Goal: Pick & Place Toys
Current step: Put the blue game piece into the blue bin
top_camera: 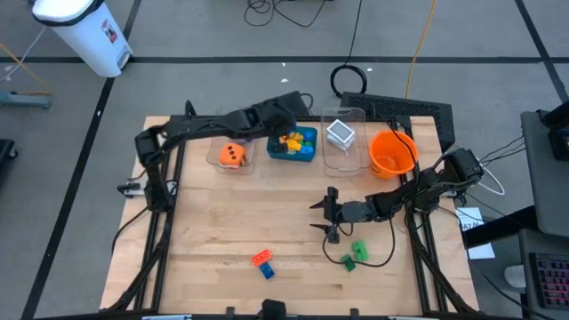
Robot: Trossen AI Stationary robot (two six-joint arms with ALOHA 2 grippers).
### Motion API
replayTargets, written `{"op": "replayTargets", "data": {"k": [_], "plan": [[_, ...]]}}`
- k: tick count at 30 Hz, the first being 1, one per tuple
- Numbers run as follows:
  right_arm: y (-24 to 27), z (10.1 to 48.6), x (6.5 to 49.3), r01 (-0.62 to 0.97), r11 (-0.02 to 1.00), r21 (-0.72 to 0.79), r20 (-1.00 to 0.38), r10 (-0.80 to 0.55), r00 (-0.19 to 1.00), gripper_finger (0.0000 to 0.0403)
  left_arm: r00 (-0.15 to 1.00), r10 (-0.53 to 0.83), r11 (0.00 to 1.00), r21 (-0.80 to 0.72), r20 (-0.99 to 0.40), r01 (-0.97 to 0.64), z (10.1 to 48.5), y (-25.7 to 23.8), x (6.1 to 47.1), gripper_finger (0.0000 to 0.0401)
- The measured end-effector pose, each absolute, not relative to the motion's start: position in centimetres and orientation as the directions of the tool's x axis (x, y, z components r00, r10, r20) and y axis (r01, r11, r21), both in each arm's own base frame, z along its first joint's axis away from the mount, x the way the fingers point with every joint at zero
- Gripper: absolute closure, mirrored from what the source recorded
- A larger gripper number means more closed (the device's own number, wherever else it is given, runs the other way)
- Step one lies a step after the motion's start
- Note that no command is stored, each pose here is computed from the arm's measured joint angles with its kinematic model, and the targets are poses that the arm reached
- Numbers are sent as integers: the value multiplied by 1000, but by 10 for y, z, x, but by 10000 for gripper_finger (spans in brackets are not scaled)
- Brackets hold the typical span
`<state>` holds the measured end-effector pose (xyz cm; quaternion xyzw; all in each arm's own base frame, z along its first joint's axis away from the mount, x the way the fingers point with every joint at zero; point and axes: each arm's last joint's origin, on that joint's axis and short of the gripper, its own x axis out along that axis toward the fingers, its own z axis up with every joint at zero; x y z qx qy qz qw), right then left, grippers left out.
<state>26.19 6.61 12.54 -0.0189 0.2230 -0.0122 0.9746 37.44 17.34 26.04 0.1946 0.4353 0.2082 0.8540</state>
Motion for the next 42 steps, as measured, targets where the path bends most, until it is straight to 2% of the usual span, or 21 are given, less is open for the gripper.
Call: {"op": "replayTargets", "data": {"k": [7, 11, 22, 42], "plan": [[66, 125, 262, 7, 999, -40, -441, -24, 897, 133, 475, 563, 822, 518, -677, -235, 238, 190, 378, 394], [67, 125, 262, -31, 999, -22, -446, 18, 895, 133, 469, 564, 822, 518, -680, -237, 237, 192, 377, 397], [67, 125, 262, -29, 999, -22, -446, 16, 895, 133, 445, 554, 831, 501, -704, -243, 234, 192, 374, 394], [67, 125, 262, -30, 999, -22, -446, 17, 895, 133, 466, 487, 873, 431, -739, -230, 232, 193, 371, 228]]}}
